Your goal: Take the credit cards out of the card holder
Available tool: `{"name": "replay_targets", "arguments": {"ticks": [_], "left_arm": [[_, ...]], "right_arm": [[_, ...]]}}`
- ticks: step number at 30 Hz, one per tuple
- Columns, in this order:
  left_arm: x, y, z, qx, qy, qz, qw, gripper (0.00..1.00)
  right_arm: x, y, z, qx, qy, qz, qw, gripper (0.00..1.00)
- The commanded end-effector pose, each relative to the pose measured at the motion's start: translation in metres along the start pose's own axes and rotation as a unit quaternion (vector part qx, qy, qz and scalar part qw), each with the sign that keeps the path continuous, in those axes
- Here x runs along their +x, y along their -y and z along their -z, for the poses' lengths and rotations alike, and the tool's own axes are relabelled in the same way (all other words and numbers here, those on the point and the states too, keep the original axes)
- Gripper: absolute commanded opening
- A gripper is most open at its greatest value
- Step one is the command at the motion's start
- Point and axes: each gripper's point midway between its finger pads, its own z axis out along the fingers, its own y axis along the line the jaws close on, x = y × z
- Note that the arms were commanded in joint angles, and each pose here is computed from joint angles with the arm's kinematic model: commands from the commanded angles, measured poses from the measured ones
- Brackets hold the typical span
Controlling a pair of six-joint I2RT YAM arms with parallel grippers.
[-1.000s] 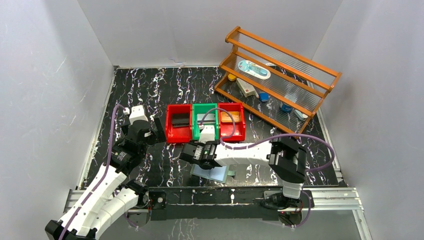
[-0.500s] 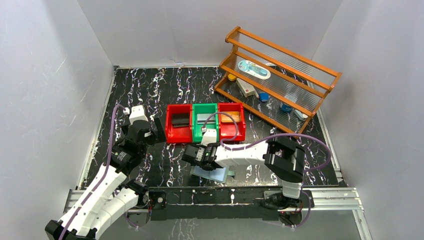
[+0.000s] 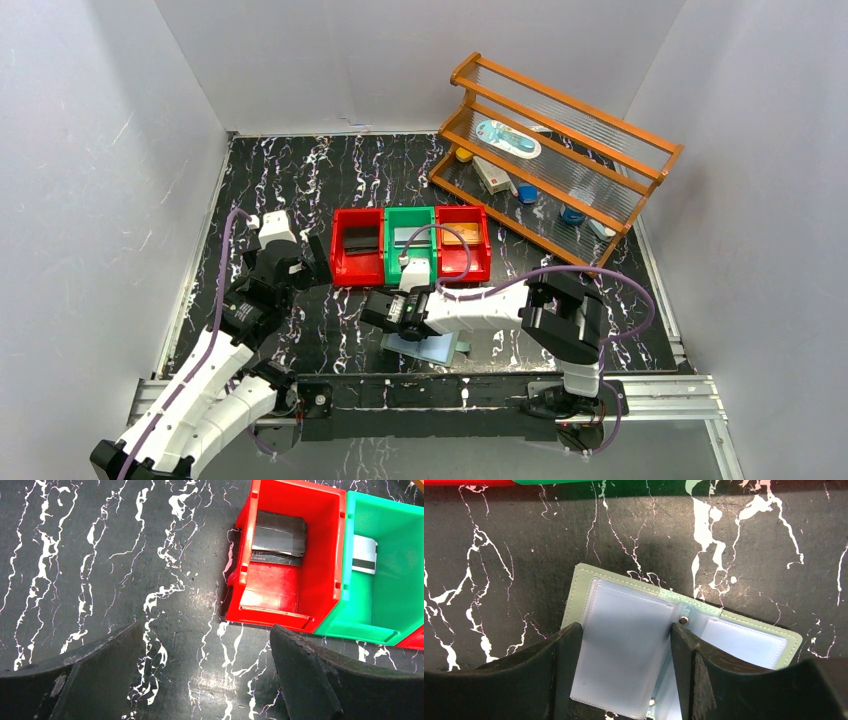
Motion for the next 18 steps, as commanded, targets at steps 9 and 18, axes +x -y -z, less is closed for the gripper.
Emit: {"name": "replay_targets", "arguments": {"ticks": [9,18], "left_arm": [[-0.008,0.0,0.003,0.0,0.009,0.002,1.0,0.98],[-0.007,0.0,0.003,0.001,0.008,0.001,1.0,0.98]], "right_arm": [[0.021,0.009,-0.01,-0.014,-0.023,-0.001,1.0,0.52],[0.015,-0.017,0.0,-0.137,-0.031,-0.009,0.99,0.41]]}}
